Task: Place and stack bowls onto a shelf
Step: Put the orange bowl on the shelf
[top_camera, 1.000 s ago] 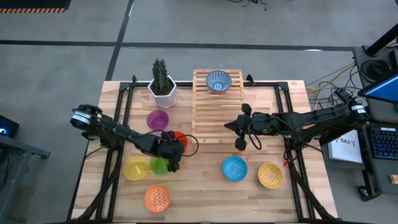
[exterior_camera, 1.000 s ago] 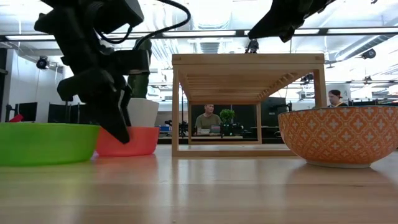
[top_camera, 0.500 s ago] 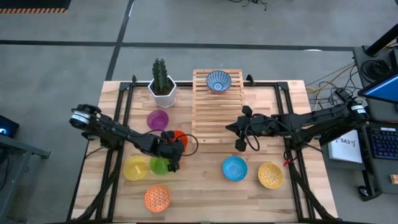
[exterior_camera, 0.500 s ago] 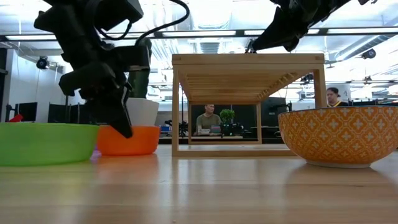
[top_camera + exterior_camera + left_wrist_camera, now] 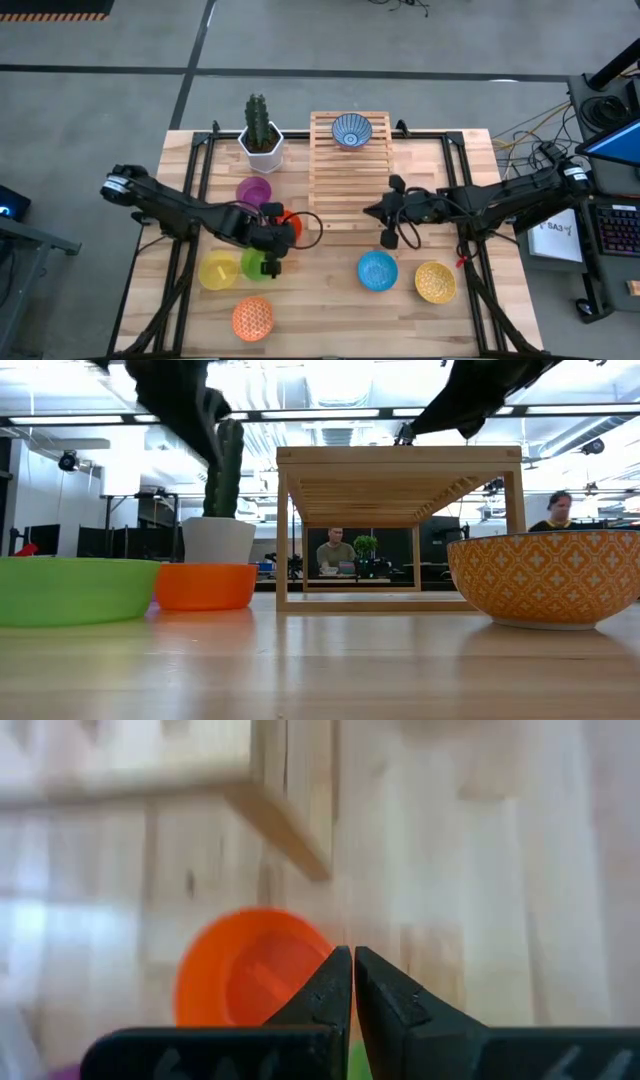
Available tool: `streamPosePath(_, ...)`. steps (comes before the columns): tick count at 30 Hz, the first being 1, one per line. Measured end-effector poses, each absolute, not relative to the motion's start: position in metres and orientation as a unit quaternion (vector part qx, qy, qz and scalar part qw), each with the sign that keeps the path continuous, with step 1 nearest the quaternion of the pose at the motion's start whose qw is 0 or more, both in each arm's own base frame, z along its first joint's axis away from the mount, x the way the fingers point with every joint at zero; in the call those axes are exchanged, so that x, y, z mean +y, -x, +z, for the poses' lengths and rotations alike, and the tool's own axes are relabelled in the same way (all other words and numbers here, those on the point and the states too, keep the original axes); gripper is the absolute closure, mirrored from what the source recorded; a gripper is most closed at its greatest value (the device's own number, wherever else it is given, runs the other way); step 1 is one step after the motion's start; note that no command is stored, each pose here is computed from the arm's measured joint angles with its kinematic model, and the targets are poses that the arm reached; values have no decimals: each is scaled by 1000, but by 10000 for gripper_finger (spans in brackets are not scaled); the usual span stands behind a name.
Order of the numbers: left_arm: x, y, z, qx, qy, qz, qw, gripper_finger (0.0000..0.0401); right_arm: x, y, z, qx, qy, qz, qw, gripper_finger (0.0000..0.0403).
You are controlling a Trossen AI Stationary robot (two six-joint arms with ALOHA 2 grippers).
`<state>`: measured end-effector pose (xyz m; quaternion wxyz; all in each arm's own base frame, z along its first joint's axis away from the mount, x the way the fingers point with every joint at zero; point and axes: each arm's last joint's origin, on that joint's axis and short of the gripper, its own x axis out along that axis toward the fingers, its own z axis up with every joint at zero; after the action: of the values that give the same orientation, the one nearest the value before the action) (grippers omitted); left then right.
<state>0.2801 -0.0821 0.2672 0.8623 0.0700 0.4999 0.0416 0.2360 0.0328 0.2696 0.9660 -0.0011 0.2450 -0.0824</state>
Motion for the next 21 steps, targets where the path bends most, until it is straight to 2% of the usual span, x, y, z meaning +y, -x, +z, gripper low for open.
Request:
streamPosePath(5, -84, -287, 305, 461, -102, 20, 881, 401, 47, -232, 271, 242, 12, -52, 969, 394)
streamPosePath(10, -85, -292, 323, 426, -136, -4, 895, 401, 55, -227, 274, 239, 13, -33, 970, 394)
streamPosePath(16, -85, -292, 318, 433, -128, 2, 892, 401, 60, -222, 277, 234, 7, -23, 972, 394)
streamPosePath(21, -81, -286, 288, 476, -91, 32, 874, 399, 60, -221, 277, 236, 7, -22, 972, 394)
